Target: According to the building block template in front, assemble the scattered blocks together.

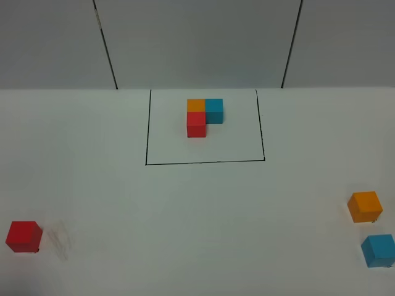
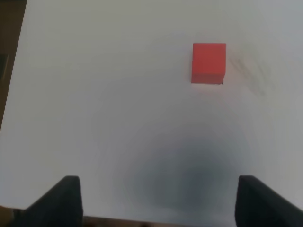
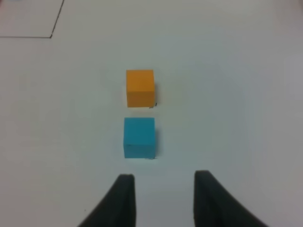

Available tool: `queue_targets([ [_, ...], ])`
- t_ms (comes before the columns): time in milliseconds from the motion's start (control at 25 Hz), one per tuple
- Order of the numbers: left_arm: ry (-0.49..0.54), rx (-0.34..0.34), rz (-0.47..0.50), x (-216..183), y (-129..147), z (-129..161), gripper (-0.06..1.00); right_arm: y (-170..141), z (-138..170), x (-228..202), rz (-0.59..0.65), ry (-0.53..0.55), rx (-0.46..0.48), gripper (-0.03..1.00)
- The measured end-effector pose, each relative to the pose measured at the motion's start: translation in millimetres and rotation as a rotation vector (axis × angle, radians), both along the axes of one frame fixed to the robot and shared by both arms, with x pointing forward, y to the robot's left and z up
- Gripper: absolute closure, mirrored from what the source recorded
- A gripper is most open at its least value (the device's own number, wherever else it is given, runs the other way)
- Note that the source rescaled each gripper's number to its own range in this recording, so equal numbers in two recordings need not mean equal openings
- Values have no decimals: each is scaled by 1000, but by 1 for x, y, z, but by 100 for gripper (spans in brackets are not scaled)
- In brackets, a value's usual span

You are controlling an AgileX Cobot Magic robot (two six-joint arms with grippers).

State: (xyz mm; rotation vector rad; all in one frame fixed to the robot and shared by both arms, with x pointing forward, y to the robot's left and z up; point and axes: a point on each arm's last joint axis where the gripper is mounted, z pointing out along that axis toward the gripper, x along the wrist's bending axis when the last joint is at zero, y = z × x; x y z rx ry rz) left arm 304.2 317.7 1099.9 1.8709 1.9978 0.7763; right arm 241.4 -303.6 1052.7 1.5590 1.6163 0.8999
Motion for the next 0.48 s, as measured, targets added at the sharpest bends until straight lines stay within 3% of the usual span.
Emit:
queue_targets([
  [480,258,2,21,68,-1,-15,25,0,0,0,0,0,0,97],
])
